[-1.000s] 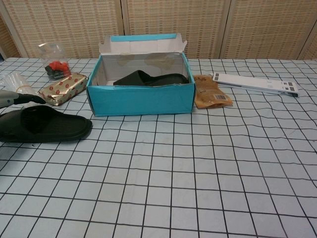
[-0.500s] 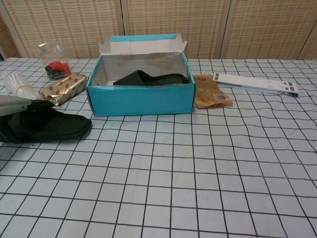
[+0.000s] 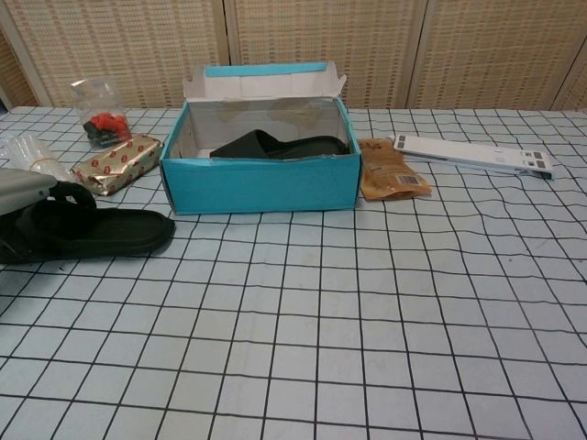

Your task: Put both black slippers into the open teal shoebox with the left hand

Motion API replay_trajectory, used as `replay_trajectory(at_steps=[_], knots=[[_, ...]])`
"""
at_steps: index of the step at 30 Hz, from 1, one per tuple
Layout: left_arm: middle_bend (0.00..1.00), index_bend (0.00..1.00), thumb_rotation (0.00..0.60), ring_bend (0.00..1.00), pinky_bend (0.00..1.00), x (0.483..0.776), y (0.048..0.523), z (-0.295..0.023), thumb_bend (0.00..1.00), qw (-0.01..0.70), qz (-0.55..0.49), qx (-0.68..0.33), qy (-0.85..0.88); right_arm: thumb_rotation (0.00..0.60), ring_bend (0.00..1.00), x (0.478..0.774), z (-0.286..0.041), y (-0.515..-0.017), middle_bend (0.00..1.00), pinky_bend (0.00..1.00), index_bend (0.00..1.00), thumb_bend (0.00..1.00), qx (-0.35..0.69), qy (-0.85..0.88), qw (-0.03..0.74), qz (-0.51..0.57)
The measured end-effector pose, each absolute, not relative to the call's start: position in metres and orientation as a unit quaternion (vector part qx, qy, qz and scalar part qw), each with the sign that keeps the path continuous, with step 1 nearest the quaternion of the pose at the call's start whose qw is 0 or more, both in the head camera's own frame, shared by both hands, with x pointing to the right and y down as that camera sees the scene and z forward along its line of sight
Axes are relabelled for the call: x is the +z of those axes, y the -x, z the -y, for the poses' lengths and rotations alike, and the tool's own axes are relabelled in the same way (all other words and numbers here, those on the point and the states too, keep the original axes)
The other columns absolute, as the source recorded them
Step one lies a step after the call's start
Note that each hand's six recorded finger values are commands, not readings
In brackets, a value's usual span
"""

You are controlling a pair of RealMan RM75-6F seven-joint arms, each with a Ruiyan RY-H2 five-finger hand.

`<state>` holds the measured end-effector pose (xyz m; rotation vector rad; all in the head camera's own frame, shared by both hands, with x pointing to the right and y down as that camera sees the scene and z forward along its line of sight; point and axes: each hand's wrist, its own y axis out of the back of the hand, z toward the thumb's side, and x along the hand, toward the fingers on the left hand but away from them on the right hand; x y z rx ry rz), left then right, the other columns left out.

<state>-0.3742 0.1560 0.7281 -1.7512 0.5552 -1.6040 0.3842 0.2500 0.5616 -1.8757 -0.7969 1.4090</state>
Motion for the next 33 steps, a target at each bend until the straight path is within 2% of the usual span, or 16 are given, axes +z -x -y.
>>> replay_trajectory(at_steps=[6, 12, 19, 26, 33], knots=[[0.7, 0.58, 0.6, 0.63, 0.67, 0.705, 0.379, -0.154, 0.47, 0.353, -0.246, -0.604, 0.67, 0.6, 0.0, 0.562, -0.251, -0.382, 0.0, 0.0, 0.0, 0.15, 0.537, 0.717, 0.327, 0.301], [0.7, 0.58, 0.6, 0.63, 0.68, 0.66, 0.366, -0.145, 0.48, 0.354, -0.315, -0.562, 0.678, 0.6, 0.0, 0.565, -0.253, -0.377, 0.0, 0.0, 0.0, 0.15, 0.533, 0.723, 0.326, 0.293], [0.71, 0.58, 0.6, 0.63, 0.68, 0.603, 0.33, -0.105, 0.48, 0.357, -0.394, -0.487, 0.693, 0.6, 0.0, 0.57, -0.255, -0.37, 0.0, 0.0, 0.0, 0.15, 0.53, 0.73, 0.325, 0.282], [0.71, 0.58, 0.6, 0.63, 0.68, 0.604, 0.279, -0.067, 0.48, 0.358, -0.376, -0.453, 0.724, 0.6, 0.0, 0.576, -0.256, -0.369, 0.0, 0.0, 0.0, 0.15, 0.535, 0.731, 0.321, 0.276], [0.71, 0.58, 0.6, 0.63, 0.68, 0.625, 0.244, -0.028, 0.48, 0.363, -0.355, -0.454, 0.732, 0.6, 0.0, 0.579, -0.254, -0.372, 0.0, 0.0, 0.0, 0.15, 0.544, 0.725, 0.321, 0.276]])
